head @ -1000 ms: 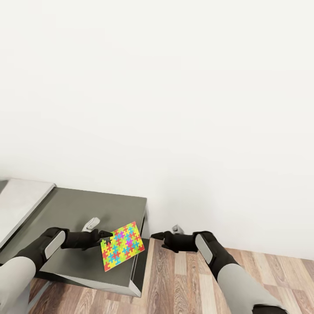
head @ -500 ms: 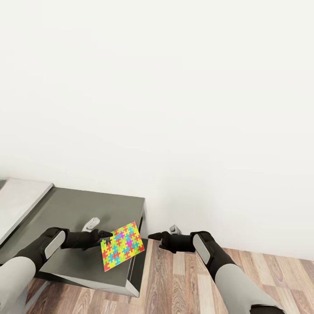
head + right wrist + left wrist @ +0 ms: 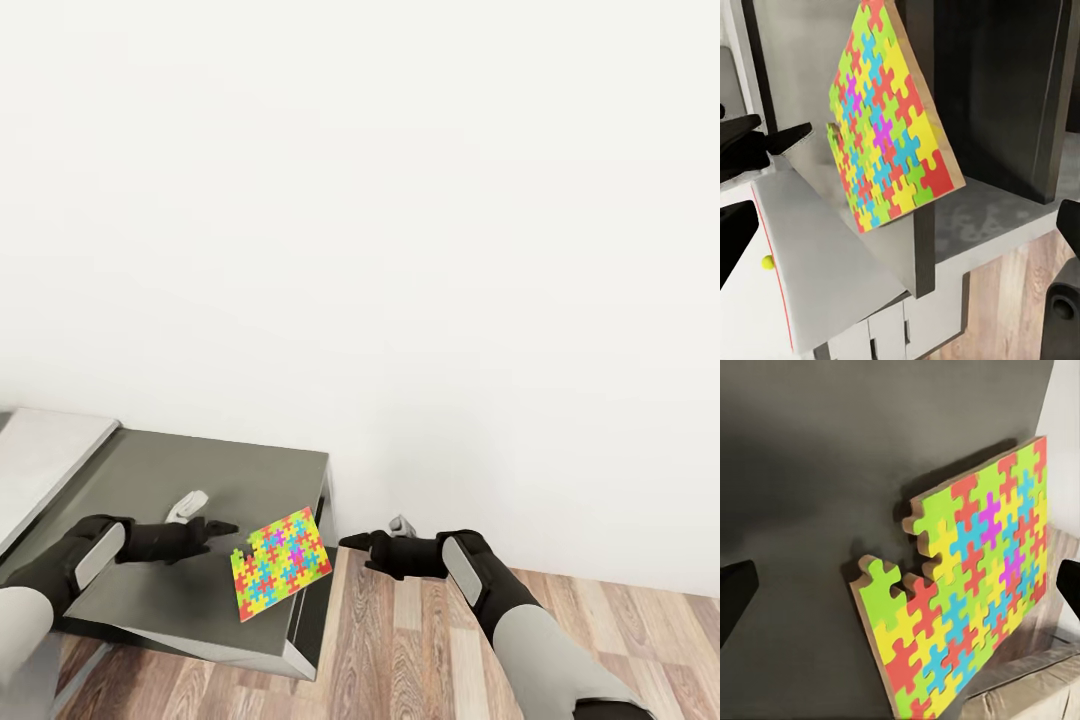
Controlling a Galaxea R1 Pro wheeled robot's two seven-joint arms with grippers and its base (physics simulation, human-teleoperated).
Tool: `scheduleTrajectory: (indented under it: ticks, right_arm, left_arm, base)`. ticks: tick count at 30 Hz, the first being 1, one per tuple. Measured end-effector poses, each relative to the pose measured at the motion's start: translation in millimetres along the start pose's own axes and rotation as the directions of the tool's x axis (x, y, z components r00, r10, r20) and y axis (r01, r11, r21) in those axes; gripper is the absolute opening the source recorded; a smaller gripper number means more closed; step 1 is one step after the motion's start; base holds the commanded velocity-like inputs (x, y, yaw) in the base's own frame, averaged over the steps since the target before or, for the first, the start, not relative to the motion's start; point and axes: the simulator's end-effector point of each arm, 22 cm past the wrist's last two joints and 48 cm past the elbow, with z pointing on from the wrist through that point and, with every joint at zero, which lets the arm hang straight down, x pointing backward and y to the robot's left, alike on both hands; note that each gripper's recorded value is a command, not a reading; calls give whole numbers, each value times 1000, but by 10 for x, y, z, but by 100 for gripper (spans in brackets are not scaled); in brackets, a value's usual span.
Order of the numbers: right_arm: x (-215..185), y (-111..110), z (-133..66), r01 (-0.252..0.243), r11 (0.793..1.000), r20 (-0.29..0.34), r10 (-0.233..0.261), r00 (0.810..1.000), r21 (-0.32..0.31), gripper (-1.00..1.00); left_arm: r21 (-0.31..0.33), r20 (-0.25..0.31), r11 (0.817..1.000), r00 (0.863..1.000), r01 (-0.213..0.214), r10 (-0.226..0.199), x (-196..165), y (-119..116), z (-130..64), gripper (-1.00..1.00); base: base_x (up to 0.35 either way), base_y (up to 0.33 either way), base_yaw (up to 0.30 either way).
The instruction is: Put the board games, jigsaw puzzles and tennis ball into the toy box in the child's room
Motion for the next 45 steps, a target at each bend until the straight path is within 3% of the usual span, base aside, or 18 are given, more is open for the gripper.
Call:
scheduleTrajectory:
  ticks: [5, 12, 14, 16, 18, 21, 24, 26, 29, 33, 39, 45]
  right_arm:
    - [-4, -2, 0, 1, 1000, 2, -1, 1000, 1, 100]
    - [-15, 1, -2, 6, 1000, 5, -6, 1000, 2, 100]
    - [-23, 6, -4, 8, 1000, 6, -8, 1000, 1, 100]
    - [-33, 12, -7, 11, 1000, 9, -11, 1000, 1, 100]
    - [-39, 7, -13, 12, 1000, 10, -12, 1000, 2, 100]
    - [-64, -1, -29, 16, 1000, 18, -16, 1000, 2, 100]
    - [-165, 28, -28, 52, 999, 64, -52, 997, -6, 100]
    - [-193, 33, -29, 62, 998, 78, -62, 995, -6, 100]
    - [-221, 40, -23, 74, 997, 92, -73, 993, -4, 100]
    - [-238, 22, -34, 77, 997, 98, -77, 992, 0, 100]
    - [-238, -5, -47, 74, 997, 99, -74, 992, 2, 100]
    - [-243, -23, -72, 51, 999, 103, -50, 993, -8, 100]
  left_arm:
    - [-23, 42, 1000, 999, -8, 9, -180, 134, -237, 100]
    - [10, 113, 1000, 993, 25, -26, -397, 141, -434, 100]
    - [47, 128, 999, 991, 25, -31, -445, 86, -498, 100]
    - [133, 139, 991, 990, 12, -31, -488, -70, -594, 100]
    - [213, 145, 977, 989, -5, -27, -506, -220, -685, 100]
    - [336, 151, 941, 988, -34, -19, -515, -451, -857, 100]
    - [466, 155, 882, 988, -70, -4, -507, -749, -1019, 100]
    - [502, 157, 861, 988, -86, 7, -507, -856, -1071, 100]
    - [570, 157, 812, 987, -127, 44, -466, -1086, -1185, 100]
    - [605, 153, 781, 985, -153, 75, -388, -1228, -1231, 100]
    - [627, 158, 759, 983, -176, 98, -362, -1347, -1244, 100]
    - [648, 163, 729, 976, -219, 148, -287, -1534, -1261, 100]
  base:
    - [0, 0, 0]
    - [0, 0, 0]
    - [0, 0, 0]
    - [0, 0, 0]
    - [0, 0, 0]
    - [0, 0, 0]
    - [0, 0, 0]
    - [0, 0, 0]
    - [0, 0, 0]
    - [0, 0, 0]
    - [0, 0, 0]
    - [0, 0, 0]
